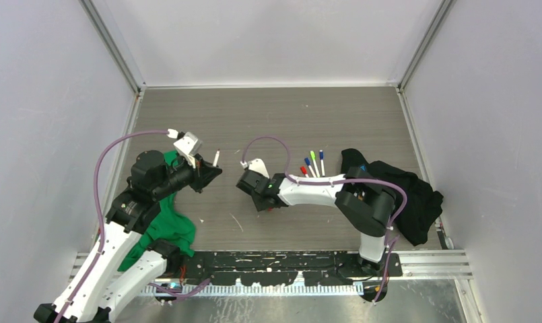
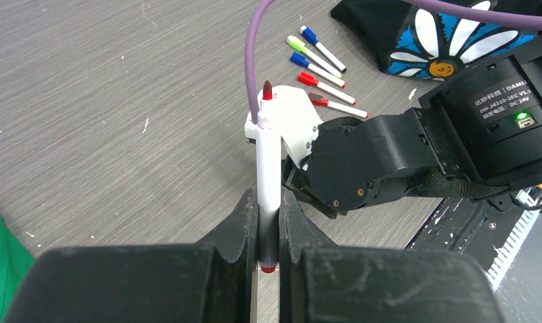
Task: Insert the pens into the pen caps
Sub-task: Insert the pen cap onto the pen.
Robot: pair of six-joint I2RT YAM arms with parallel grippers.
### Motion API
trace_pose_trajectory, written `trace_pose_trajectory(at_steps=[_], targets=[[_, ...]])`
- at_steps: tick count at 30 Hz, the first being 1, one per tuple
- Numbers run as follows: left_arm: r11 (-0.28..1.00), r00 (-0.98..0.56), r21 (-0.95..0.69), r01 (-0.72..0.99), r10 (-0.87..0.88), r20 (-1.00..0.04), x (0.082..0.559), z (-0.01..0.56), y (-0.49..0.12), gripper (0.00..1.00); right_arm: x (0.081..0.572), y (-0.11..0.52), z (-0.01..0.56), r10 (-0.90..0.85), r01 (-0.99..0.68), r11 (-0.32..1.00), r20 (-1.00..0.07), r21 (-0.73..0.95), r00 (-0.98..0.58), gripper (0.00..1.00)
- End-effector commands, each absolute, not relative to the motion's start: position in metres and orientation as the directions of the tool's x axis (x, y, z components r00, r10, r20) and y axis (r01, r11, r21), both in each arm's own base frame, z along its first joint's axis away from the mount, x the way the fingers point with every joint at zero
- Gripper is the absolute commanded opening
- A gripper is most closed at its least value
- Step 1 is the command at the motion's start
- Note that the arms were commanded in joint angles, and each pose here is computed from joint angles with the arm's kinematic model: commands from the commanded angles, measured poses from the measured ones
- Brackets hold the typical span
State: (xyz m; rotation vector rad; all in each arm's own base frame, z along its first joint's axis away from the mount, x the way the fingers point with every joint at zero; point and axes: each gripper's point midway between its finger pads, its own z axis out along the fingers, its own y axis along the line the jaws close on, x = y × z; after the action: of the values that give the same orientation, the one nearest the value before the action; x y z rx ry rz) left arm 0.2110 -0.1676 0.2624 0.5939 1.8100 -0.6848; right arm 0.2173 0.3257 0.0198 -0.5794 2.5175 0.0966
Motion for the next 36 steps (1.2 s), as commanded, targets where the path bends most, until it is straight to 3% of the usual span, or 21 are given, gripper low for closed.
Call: trace_pose_trajectory(at_steps=[1,25,34,36], targets=[[0.712,-0.281,-0.15,0.686,0.07,-0.957,0.212,0.269,-0.167,0.0,0.207,0.309,0.027,-0.365,-0.406,0.913,-0.502,-0.03,-0.784,0.38],[0.713,-0.281,-0.148,0.686,0.072,-0.957,0.212,0.268,-0.167,0.0,0.217,0.317,0.017,-0.377,-0.437,0.899,-0.508,-0.001,-0.774,0.33],[0.692,-0.267,-0.162,0.703,0.046,-0.963,0.208,0.276,-0.172,0.0,0.226,0.313,0.057,-0.27,-0.388,0.918,-0.596,0.077,-0.756,0.02],[0.667,-0.266,-0.188,0.721,0.016,-0.964,0.207,0.283,-0.178,0.0,0.231,0.312,0.08,-0.22,-0.38,0.916,-0.636,0.126,-0.74,0.01]])
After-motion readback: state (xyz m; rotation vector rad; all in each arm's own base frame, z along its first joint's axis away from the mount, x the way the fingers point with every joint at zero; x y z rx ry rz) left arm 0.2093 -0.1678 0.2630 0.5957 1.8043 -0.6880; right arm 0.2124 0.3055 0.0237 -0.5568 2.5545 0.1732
